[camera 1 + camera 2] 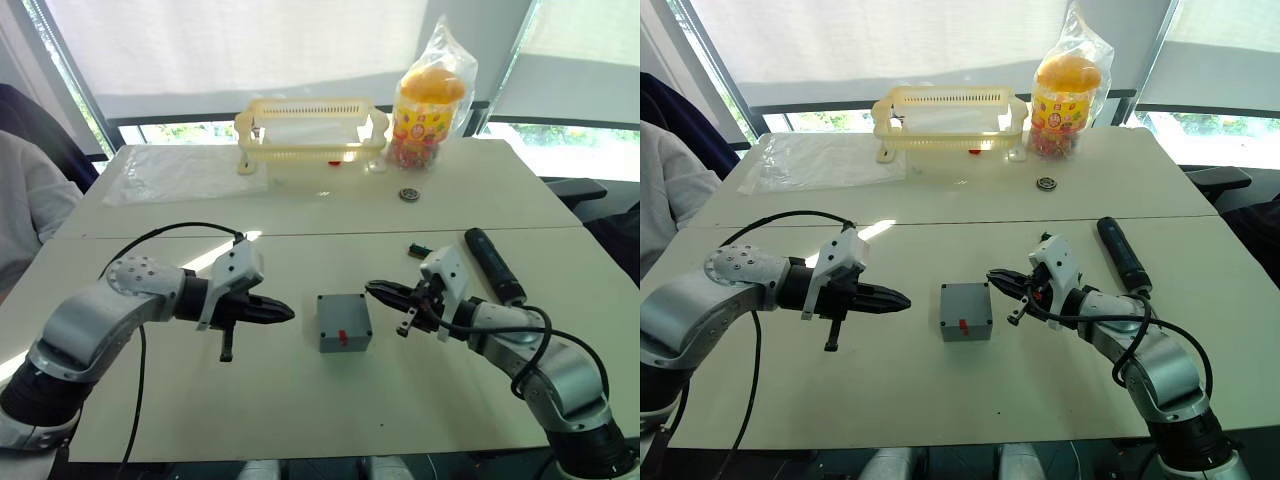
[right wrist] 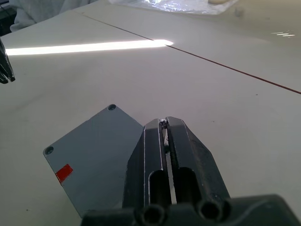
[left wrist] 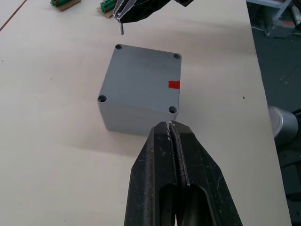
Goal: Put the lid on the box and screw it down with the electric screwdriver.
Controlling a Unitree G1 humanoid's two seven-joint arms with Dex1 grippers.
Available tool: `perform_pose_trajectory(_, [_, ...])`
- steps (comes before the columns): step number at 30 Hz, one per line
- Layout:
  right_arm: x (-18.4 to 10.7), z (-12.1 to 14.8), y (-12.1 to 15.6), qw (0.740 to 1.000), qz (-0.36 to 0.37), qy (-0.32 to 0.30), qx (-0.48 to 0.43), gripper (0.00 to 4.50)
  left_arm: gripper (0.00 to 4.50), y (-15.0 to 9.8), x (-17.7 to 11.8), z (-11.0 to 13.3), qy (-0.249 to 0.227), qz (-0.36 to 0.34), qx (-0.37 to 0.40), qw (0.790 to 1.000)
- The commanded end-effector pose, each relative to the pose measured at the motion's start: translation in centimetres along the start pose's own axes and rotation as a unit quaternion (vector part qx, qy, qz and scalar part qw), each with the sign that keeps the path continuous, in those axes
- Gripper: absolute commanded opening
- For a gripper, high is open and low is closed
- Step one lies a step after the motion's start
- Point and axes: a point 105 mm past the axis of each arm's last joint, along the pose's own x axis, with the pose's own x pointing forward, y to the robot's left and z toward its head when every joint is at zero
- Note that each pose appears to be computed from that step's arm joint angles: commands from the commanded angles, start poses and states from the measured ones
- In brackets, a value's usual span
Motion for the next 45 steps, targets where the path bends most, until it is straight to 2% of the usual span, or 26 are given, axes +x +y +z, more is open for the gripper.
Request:
perform_pose_trajectory(1, [0.2,0.3,0.3,1.000,0.005,-0.015,-0.011,0.06,0.00,0.1,-0.5,0.9,-0.009,0.011,0.020,1.000])
perform_pose_trajectory(33, [1.0,-1.4,0.1,1.000,0.006,-0.002,0.000,0.06,0.00,0.1,-0.3,0.7,-0.011,0.015,0.020,1.000])
perform_pose_trajectory(36, [1.0,-1.0,0.0,1.000,0.006,-0.012,0.001,0.95,0.00,0.2,-0.2,1.0,-0.017,0.014,0.020,1.000])
perform_pose_trajectory(41, [0.6,0.1,0.0,1.000,0.007,-0.026,-0.003,3.46,0.00,0.3,-0.4,1.9,-0.041,0.014,0.010,0.999])
perform_pose_trajectory(42, [0.3,0.3,-0.1,1.000,0.006,-0.026,-0.005,4.11,0.00,0.3,-0.4,2.0,-0.043,0.013,0.009,0.999])
perform_pose_trajectory(43, [0.0,0.5,-0.2,1.000,0.005,-0.027,-0.007,4.45,0.00,0.3,-0.5,2.1,-0.044,0.013,0.008,0.999])
perform_pose_trajectory(45, [-0.7,1.0,-0.6,0.999,-0.002,-0.028,-0.014,4.45,0.00,0.4,-0.5,2.4,-0.052,0.011,0.008,0.999])
